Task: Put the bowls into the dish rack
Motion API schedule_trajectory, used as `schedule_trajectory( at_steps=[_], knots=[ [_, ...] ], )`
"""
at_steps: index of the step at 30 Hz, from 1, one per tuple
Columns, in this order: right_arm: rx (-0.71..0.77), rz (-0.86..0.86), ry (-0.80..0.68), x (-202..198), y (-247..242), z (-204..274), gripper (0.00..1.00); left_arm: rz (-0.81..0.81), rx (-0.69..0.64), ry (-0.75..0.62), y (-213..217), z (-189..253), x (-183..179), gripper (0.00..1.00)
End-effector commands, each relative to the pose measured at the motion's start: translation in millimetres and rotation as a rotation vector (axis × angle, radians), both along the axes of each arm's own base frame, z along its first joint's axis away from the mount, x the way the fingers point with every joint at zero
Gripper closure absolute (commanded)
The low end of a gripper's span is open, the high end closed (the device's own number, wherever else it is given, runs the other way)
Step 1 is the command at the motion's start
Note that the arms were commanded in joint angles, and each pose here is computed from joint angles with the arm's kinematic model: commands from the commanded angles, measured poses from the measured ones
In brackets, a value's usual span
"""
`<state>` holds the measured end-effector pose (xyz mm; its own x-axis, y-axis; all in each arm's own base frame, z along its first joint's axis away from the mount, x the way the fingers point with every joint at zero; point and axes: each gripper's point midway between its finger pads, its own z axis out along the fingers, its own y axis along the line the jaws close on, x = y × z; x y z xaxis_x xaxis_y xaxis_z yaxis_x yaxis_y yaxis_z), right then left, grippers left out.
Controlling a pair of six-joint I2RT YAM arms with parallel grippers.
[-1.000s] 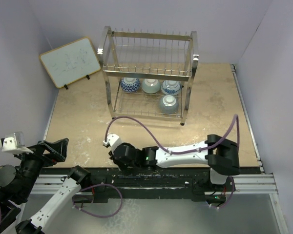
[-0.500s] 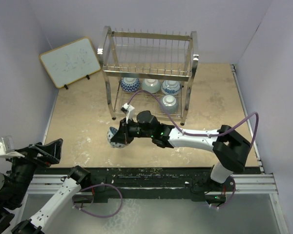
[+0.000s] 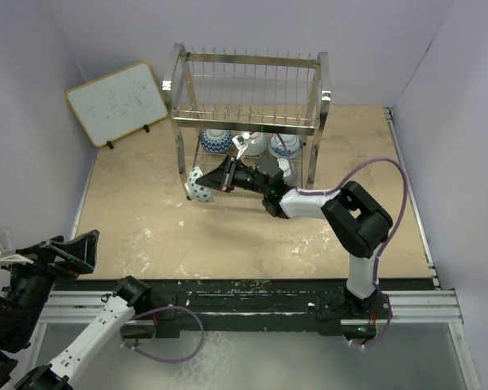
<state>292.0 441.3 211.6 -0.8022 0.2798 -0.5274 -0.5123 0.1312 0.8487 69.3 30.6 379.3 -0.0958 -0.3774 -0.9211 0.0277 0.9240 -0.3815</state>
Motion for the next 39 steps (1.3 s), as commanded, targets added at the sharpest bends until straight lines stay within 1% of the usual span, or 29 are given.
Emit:
schedule_trajectory(
  at_steps=[1, 6, 9, 14, 18, 24, 28, 33, 39],
  knots=[
    [0.232, -0.011, -0.101, 28, -3, 71, 0.91, -0.001, 0.017, -0.013, 0, 9, 4, 0.01],
    [0.243, -0.094, -0.130, 67, -10, 86, 0.91, -0.002, 0.020, -0.012, 1, 10, 4, 0.01],
    [0.262, -0.134, -0.116, 88, -17, 88, 0.92, -0.003, 0.019, -0.015, 1, 10, 5, 0.01],
    [0.309, -0.170, -0.074, 115, -24, 81, 0.91, -0.004, 0.015, -0.014, 1, 8, 5, 0.01],
    [0.330, -0.200, -0.030, 131, -24, 65, 0.91, -0.004, 0.012, -0.015, 2, 9, 5, 0.01],
    [0.397, -0.220, 0.039, 141, -30, 48, 0.91, -0.001, 0.012, -0.018, 4, 12, 3, 0.01],
    [0.419, -0.226, 0.055, 142, -31, 49, 0.91, -0.003, 0.011, -0.015, 4, 11, 2, 0.01],
    [0.409, -0.268, 0.094, 152, -31, 42, 0.91, -0.003, 0.007, -0.014, 4, 10, 2, 0.01],
    [0.488, -0.240, 0.119, 152, -30, 46, 0.92, 0.001, 0.001, -0.020, 6, 11, 0, 0.01]
  ],
)
